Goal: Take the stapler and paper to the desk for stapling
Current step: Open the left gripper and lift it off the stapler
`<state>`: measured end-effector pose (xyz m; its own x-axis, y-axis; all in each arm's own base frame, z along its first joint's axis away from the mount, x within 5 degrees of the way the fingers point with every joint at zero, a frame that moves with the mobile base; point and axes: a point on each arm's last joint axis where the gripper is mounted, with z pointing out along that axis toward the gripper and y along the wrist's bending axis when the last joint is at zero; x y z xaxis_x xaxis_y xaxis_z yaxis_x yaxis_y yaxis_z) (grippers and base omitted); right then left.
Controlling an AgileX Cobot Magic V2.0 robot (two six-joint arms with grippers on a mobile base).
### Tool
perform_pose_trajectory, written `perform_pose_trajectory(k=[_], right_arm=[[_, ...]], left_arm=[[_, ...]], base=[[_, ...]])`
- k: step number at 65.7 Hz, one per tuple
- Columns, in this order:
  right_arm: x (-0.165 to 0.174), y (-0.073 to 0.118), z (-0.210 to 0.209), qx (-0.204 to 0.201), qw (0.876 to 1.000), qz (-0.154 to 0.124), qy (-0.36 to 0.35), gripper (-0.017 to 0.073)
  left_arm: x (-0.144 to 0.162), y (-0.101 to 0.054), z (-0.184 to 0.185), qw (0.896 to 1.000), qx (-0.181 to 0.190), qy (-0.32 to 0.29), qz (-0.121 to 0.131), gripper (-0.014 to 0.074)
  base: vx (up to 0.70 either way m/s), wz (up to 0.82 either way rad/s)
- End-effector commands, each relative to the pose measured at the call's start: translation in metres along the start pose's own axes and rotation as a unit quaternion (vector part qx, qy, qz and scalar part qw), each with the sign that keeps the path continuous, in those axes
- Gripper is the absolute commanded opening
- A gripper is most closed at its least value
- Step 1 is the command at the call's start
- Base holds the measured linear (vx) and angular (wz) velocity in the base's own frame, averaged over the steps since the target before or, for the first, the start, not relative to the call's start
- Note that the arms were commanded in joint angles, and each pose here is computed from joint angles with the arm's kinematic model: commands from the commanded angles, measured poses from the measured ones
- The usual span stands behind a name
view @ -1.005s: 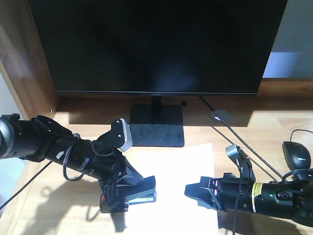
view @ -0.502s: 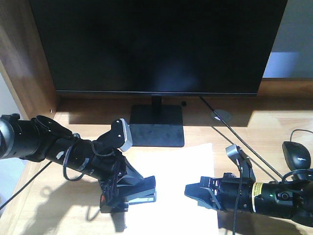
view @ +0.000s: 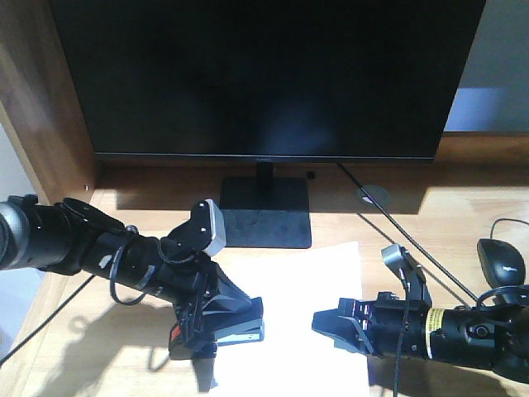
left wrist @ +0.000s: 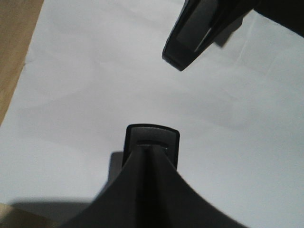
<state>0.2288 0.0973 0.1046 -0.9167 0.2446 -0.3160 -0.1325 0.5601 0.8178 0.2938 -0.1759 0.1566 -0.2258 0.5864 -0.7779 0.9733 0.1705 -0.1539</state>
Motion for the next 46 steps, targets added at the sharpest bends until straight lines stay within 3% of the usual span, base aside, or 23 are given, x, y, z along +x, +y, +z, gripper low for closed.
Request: perform_pose_trajectory(k=[1, 27, 46], right_arm=[[-0.008, 0.014, -0.003, -0.044, 0.999, -0.019, -0.022, -0.0002], [-0.008, 0.015, -0.003, -0.051, 0.998, -0.019, -0.022, -0.0002], [-0.008, 0.016, -0.003, -0.055, 0.998, -0.02, -0.022, -0.0002]], left_arm=[[-0.017, -0.002, -0.004, 0.999, 0.005, -0.039, 0.006, -0.0006], [0.019, 0.008, 0.03, 0.999, 0.022, 0.011, -0.032, -0.0006], [0.022, 0.009, 0.031, 0.999, 0.023, 0.02, -0.028, -0.0006]], base=[[0.0, 0.0], [0.0, 0.0], [0.0, 0.0]])
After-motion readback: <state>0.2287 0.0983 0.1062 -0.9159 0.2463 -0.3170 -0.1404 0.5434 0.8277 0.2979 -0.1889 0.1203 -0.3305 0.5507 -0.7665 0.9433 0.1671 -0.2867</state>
